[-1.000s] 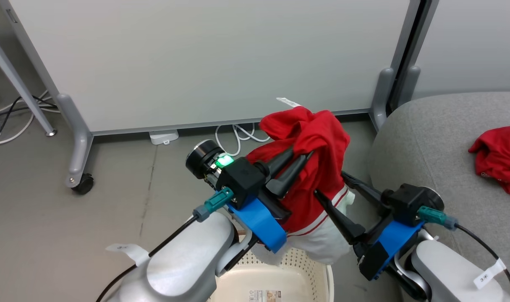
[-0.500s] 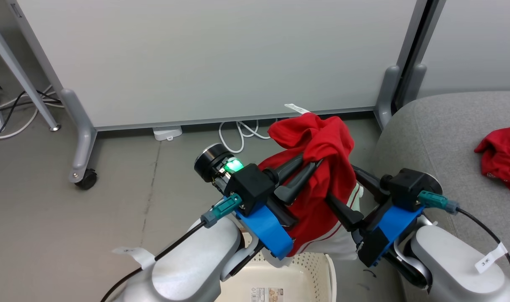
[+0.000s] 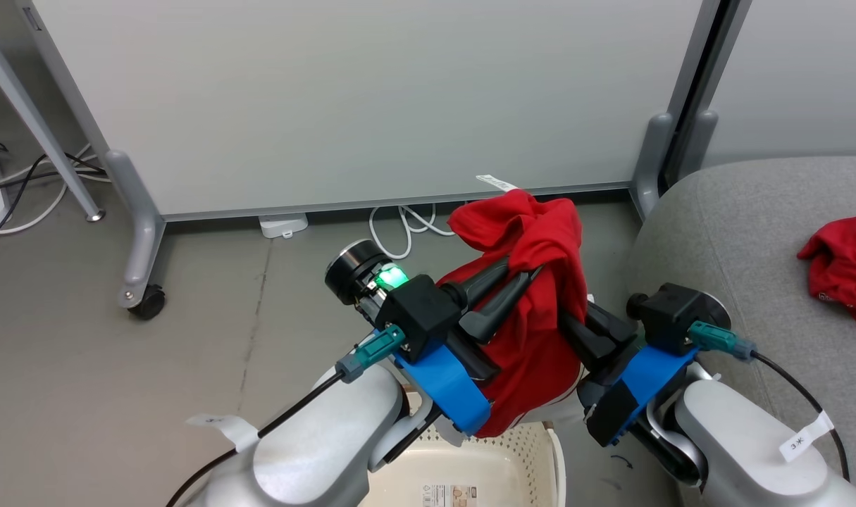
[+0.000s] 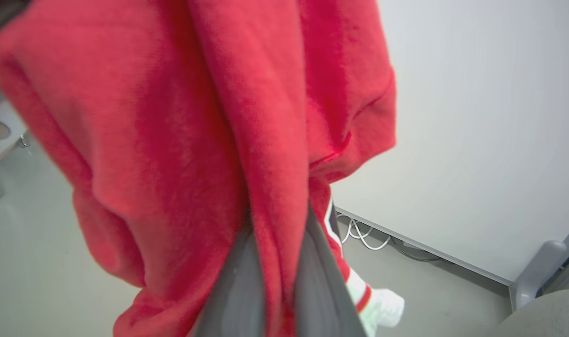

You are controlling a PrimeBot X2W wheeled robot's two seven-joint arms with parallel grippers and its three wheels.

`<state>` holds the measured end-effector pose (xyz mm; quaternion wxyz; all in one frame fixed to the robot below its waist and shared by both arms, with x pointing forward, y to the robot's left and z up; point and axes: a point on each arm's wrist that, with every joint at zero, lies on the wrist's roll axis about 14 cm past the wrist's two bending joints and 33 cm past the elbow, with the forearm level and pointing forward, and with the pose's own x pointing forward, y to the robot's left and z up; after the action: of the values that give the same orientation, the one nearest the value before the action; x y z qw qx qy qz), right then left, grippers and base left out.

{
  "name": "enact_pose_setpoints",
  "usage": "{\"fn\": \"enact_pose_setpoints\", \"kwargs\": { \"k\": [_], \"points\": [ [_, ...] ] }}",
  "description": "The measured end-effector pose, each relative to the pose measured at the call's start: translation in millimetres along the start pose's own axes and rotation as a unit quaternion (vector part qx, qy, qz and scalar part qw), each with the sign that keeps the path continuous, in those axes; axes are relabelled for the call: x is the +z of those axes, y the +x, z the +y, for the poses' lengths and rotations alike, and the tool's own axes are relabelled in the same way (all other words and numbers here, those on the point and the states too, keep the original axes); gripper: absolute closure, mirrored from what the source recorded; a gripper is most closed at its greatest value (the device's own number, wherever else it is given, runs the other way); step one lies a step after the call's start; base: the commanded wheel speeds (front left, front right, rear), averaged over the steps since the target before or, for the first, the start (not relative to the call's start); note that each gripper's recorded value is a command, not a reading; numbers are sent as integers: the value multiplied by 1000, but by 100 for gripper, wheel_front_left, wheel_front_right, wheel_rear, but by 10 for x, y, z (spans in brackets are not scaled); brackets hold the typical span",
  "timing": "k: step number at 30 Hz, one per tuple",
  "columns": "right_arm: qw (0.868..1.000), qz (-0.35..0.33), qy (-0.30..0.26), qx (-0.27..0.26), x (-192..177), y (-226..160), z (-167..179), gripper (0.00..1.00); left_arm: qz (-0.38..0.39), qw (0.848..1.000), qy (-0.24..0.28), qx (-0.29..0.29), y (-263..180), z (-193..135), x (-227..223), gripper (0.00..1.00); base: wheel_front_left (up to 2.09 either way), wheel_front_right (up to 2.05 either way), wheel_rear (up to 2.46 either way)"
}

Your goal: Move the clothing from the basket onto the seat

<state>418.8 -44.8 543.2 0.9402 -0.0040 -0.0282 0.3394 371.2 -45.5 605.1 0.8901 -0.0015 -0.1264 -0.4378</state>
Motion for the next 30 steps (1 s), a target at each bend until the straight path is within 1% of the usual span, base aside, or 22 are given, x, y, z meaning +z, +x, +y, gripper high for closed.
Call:
{"fn": "enact_pose_setpoints", "kwargs": {
  "k": [13,14,18,24,30],
  "points": [
    [1000,-6,16,-24,-22,-22,-93,100,8,1000,-2,1,2,18,-68,100,0,0,0],
    [999,-6,20,-27,-30,-25,-105,100,7,1000,1,3,4,34,-65,0,0,0,0],
    [998,-11,33,-44,-36,-34,-179,100,13,1000,4,6,3,58,-116,0,0,0,0],
    [994,-23,51,-95,-57,-93,-418,100,26,1000,-1,2,12,47,-236,0,0,0,0],
    [988,-27,64,-140,-131,-235,-612,100,42,999,-11,-9,25,3,-408,0,0,0,0]
  ]
}}
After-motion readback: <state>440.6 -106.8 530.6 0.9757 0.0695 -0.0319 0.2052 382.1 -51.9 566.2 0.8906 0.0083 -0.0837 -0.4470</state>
